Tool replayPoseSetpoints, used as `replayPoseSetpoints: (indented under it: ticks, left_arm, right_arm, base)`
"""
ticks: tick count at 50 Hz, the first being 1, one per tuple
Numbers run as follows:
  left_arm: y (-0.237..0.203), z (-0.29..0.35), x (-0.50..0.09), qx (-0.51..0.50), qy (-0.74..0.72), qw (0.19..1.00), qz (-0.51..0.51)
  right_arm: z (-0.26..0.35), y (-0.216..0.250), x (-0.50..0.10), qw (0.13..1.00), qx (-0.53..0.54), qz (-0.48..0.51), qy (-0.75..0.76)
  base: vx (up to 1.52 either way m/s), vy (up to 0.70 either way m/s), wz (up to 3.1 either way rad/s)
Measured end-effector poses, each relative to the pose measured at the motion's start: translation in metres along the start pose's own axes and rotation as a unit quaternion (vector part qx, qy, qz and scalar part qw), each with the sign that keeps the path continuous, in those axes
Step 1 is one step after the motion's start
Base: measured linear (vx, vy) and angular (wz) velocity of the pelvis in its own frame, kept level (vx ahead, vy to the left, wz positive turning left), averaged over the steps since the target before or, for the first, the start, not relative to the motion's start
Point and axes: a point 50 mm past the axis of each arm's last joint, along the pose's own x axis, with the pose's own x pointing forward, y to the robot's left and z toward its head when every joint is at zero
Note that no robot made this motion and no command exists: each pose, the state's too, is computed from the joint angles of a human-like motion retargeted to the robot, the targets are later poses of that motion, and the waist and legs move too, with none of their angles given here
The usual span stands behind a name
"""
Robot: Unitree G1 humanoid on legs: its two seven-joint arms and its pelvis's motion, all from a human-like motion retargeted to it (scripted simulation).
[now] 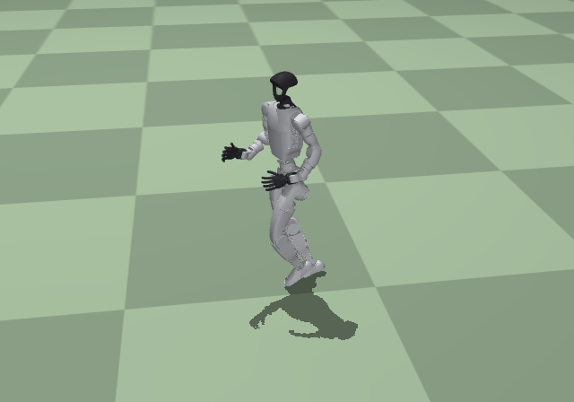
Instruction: Walk run
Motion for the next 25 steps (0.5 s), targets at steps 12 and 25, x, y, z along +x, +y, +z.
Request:
replayPoseSetpoints:
  ticks: [12,25]
  left_arm:
    - [0.031,0.105,0.099,0.024,-0.251,0.967,0.037]
    - [0.076,0.093,0.065,0.043,-0.201,0.969,0.14]
  right_arm:
    - [-0.046,-0.022,-0.085,0.979,0.055,-0.117,0.161]
    - [-0.037,0.0,-0.042,0.993,0.073,-0.016,0.092]
  base:
    - [2.13,-0.45,0.05]
    - [2.16,-0.36,0.04]
